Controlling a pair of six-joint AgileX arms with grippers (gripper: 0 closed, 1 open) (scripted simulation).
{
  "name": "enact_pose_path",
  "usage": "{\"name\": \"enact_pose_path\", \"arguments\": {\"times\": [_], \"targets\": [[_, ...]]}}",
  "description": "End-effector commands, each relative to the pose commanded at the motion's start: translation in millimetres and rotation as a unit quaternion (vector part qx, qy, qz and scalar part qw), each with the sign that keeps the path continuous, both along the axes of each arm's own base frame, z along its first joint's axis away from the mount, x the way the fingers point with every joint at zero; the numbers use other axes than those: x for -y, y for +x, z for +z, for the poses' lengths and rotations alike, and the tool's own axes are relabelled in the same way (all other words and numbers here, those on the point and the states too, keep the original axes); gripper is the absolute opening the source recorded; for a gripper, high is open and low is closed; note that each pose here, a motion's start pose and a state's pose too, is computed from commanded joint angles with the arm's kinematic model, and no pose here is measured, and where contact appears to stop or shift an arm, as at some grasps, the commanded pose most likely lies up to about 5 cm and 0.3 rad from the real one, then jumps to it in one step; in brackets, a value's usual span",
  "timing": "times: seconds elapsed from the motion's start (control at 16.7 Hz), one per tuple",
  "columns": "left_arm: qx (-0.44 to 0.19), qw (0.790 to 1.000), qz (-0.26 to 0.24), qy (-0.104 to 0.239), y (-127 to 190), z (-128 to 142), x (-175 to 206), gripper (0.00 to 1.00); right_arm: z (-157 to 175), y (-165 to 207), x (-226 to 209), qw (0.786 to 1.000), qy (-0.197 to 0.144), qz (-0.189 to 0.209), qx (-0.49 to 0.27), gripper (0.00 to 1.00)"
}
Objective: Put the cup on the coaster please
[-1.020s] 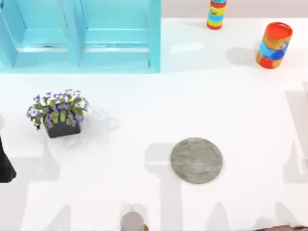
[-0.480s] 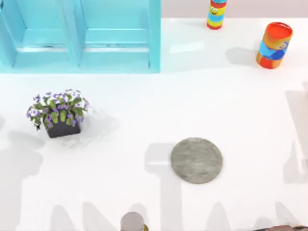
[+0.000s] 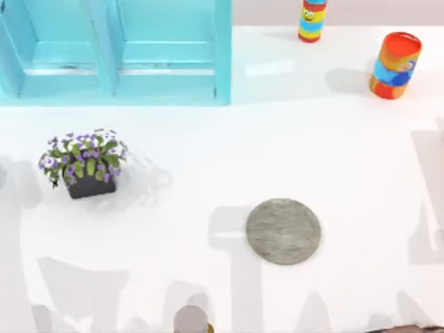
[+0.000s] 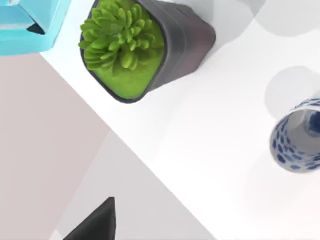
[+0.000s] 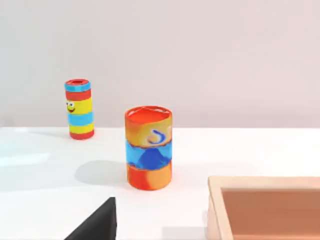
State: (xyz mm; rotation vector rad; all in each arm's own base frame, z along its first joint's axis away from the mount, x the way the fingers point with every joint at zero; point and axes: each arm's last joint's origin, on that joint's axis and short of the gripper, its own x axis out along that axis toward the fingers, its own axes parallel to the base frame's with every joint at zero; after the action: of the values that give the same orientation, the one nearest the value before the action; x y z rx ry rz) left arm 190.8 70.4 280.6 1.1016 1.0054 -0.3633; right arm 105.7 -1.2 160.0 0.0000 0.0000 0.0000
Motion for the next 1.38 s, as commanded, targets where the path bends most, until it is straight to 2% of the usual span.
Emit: {"name": "enact_pose_path", "arguments": {"times": [0.12,0.24,0.42,0.6,0.72,1.08,1.2,1.38], "targets": [[-0.082,0.995,-0.061,0.017,18.4,-1.6,-15.0,1.0,0.0,0.0,0.0,1.0,0.0,0.0,0.0,1.0],[-0.154,0.98,-0.121,0.018,35.4,-7.5,-29.9,1.0,0.0,0.0,0.0,1.0,0.0,0.0,0.0,1.0],[-0.238,0.95,-0.2,0.001,55.4,-22.9,-49.3,1.0,0.0,0.0,0.0,1.0,0.0,0.0,0.0,1.0],[-0.288,0.924,-0.252,-0.023,66.8,-37.8,-61.7,1.0,0.0,0.0,0.0,1.0,0.0,0.0,0.0,1.0],[-0.3,0.916,-0.265,-0.031,69.5,-42.6,-64.8,1.0,0.0,0.0,0.0,1.0,0.0,0.0,0.0,1.0],[-0.3,0.916,-0.266,-0.03,69.7,-43.5,-63.5,1.0,0.0,0.0,0.0,1.0,0.0,0.0,0.0,1.0],[-0.301,0.915,-0.265,-0.032,70.6,-54.1,-64.3,1.0,0.0,0.0,0.0,1.0,0.0,0.0,0.0,1.0],[-0.299,0.916,-0.264,-0.031,73.9,-85.3,-66.3,1.0,0.0,0.0,0.0,1.0,0.0,0.0,0.0,1.0]]}}
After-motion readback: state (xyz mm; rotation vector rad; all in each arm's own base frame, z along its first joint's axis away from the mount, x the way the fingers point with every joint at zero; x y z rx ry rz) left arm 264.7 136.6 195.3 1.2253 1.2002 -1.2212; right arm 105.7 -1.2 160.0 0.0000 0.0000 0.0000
